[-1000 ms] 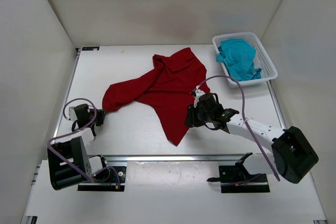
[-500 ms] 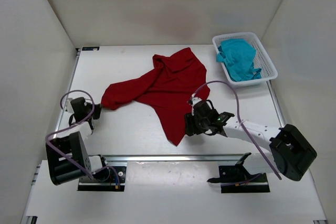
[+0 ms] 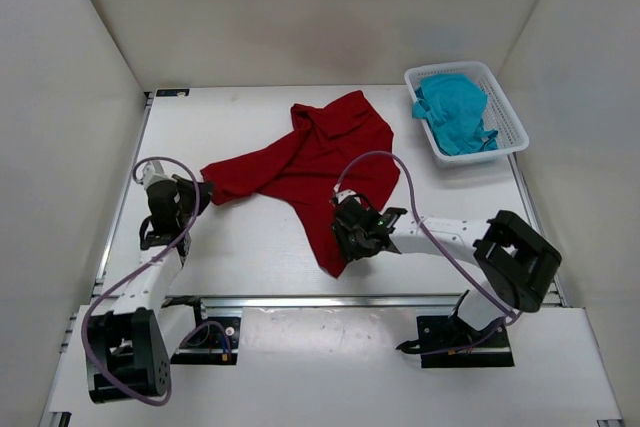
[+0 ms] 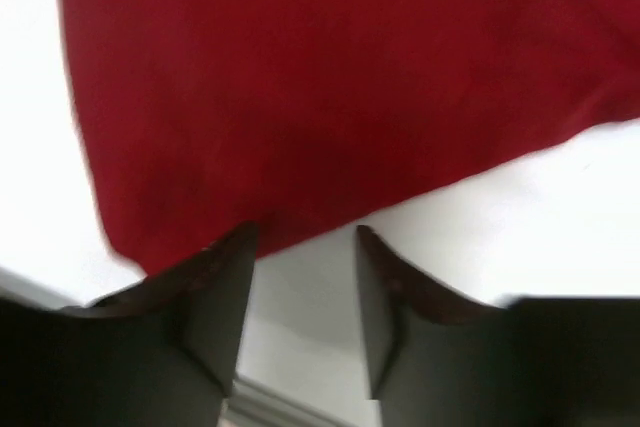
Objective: Fold and stack the t-shirts
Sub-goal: Flatten out the tshirt
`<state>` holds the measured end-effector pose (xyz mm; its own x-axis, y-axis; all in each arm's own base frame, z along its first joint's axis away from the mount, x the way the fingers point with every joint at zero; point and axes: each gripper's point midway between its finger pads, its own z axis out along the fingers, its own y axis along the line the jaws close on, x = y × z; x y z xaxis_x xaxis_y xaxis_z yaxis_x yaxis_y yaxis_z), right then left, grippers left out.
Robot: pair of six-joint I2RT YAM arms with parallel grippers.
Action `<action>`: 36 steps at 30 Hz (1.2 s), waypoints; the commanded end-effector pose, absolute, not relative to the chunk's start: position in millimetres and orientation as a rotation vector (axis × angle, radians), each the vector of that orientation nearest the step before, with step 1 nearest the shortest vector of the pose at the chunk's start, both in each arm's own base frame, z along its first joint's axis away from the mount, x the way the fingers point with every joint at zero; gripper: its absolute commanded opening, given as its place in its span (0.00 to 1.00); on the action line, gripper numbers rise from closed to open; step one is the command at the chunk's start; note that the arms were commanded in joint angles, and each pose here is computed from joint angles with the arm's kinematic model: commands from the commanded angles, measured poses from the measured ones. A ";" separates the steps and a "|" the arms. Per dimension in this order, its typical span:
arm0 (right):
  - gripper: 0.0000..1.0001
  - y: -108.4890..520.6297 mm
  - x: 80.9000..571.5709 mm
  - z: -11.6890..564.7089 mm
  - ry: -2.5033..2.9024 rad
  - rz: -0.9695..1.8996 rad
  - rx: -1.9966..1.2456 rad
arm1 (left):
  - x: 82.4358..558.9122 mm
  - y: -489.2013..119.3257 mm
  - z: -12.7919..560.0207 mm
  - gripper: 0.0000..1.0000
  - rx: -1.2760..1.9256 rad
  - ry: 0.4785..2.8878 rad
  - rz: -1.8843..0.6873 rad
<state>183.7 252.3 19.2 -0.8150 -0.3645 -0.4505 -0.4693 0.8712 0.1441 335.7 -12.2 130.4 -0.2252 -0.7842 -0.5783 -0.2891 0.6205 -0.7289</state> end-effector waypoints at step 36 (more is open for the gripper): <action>0.35 189.5 153.8 6.1 2.752 0.447 -0.147 | 293.2 -75.6 119.3 0.00 -0.580 1.909 -0.692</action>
